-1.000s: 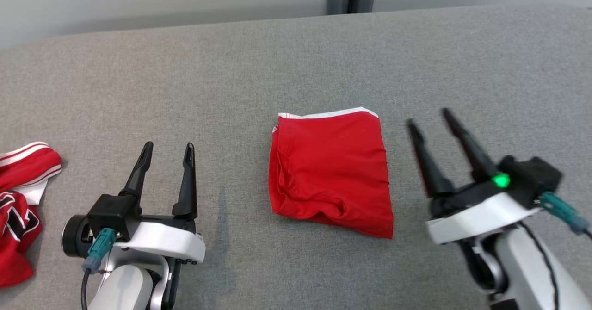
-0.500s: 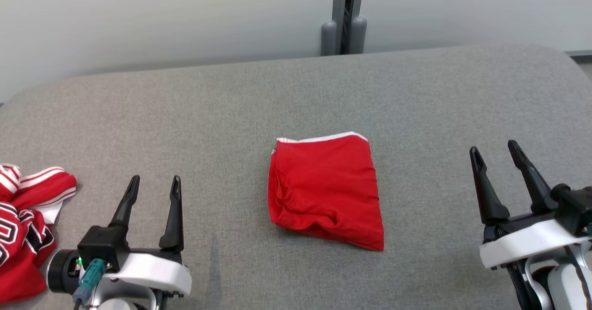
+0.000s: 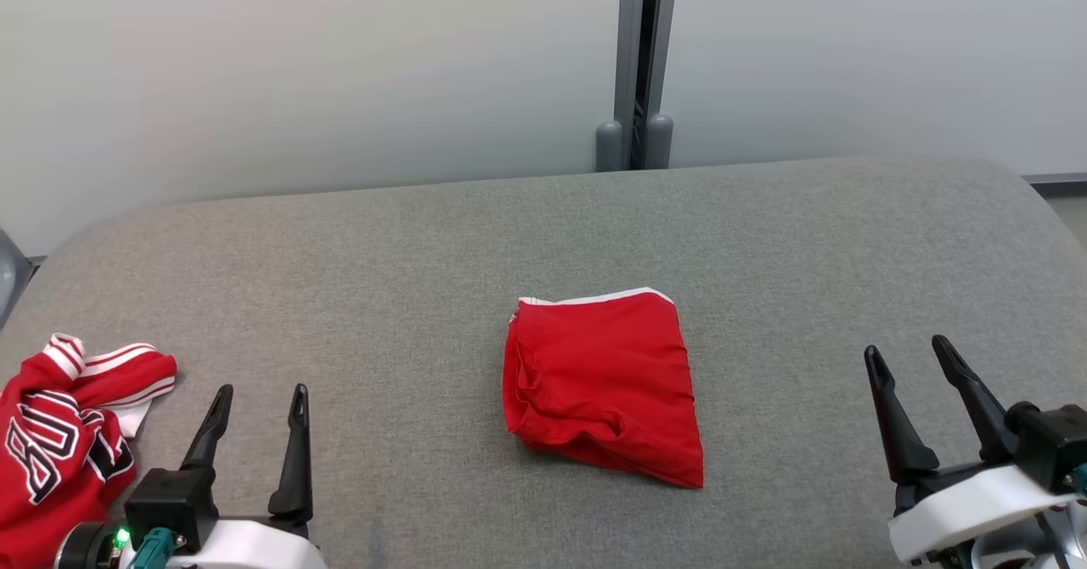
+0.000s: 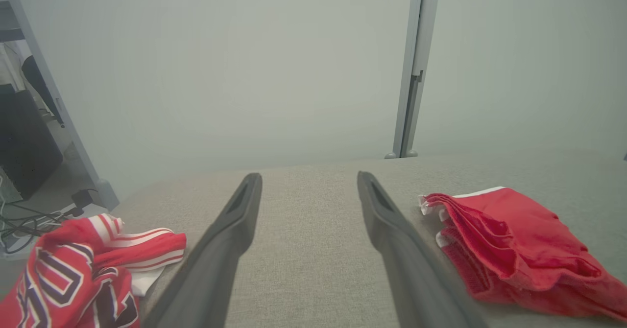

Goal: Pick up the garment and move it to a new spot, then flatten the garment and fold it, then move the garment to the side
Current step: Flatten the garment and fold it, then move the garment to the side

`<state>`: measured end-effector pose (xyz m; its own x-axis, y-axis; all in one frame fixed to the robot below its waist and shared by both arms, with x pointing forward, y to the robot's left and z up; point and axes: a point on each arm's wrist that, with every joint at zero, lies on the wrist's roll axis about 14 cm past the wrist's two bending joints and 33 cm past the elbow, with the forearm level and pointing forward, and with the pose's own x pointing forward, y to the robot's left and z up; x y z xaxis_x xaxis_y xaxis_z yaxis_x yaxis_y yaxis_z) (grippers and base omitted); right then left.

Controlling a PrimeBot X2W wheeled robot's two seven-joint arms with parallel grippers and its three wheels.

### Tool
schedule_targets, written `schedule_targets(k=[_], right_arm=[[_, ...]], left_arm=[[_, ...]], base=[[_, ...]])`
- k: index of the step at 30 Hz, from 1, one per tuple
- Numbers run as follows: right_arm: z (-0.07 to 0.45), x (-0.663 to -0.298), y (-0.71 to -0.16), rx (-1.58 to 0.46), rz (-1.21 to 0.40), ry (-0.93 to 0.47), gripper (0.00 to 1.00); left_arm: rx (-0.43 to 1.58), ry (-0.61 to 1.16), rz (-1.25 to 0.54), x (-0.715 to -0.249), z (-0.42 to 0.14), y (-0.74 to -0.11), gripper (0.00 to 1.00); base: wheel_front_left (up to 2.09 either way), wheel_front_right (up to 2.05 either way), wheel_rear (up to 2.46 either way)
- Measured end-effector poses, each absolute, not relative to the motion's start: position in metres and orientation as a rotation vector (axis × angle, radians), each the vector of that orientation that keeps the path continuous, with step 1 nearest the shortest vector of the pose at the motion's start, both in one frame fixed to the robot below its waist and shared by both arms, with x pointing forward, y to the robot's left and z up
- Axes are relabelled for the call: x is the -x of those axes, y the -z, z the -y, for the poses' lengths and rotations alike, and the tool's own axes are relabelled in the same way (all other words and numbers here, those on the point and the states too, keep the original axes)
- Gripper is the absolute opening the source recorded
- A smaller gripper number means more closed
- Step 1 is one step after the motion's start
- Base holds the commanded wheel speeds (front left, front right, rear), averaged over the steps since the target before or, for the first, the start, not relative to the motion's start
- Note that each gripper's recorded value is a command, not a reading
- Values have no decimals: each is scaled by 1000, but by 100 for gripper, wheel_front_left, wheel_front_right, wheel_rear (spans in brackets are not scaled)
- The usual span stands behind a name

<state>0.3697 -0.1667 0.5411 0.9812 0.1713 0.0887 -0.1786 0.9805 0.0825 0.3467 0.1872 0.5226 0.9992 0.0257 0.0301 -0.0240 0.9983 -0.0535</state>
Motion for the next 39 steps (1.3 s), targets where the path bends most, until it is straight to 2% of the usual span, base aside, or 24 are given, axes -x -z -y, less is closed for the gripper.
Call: schedule_targets(k=[9,34,39], right_arm=[[167,-362,-541,-92,69,-171,100],[164,-365,-539,-105,62,-168,100],[158,-372,-529,-96,19,-192,100]], left_arm=[[43,-53,47,-340,-198,-532,100],[49,-63,32,-336,-196,-533,100],[51,-80,51,-337,-201,-539,100]], base=[[0,0,0],[0,0,0],[0,0,0]])
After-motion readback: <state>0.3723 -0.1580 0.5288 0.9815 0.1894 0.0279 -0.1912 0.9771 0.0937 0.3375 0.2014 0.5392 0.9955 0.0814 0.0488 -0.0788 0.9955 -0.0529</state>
